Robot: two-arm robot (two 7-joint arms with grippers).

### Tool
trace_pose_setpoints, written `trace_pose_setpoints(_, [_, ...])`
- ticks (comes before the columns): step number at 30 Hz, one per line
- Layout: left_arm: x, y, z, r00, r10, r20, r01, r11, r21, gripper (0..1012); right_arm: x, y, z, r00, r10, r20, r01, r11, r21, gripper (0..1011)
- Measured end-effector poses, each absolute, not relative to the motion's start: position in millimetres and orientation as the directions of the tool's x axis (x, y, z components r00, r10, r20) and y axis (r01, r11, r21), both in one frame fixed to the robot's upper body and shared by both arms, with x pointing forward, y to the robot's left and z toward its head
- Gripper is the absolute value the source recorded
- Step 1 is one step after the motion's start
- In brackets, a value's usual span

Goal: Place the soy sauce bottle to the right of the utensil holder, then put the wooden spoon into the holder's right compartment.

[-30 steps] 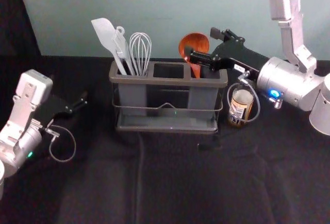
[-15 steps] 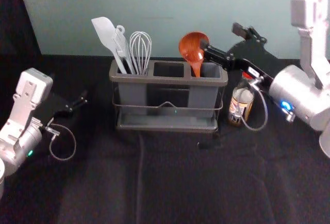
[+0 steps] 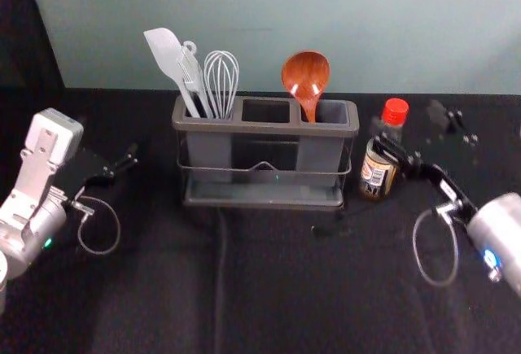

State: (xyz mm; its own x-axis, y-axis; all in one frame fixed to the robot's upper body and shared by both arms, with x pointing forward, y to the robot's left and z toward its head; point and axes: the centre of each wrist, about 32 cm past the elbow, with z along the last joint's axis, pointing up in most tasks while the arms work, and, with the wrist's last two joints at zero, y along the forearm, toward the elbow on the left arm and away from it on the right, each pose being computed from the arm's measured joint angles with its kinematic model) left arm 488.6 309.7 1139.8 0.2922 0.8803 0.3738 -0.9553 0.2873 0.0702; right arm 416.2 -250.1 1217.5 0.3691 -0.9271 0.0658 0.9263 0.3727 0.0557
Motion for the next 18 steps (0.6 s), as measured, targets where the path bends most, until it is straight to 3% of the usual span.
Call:
trace_pose_setpoints(7, [488.6,309.7,1139.8,0.292,0.88,0.374,-0.955,0.287,0.07,1005,398.7,-252.8,1192.1,0.31,-0.944,0.114,0.946,0.318,0.066,1003])
trace_pose_setpoints(18, [488.6,309.7,1139.8,0.292,0.88,0.374,-0.955,0.287,0.07,1005,392.2,-256.0,1156.6,0.256,-0.962,0.095,0.964,0.261,0.052,1003])
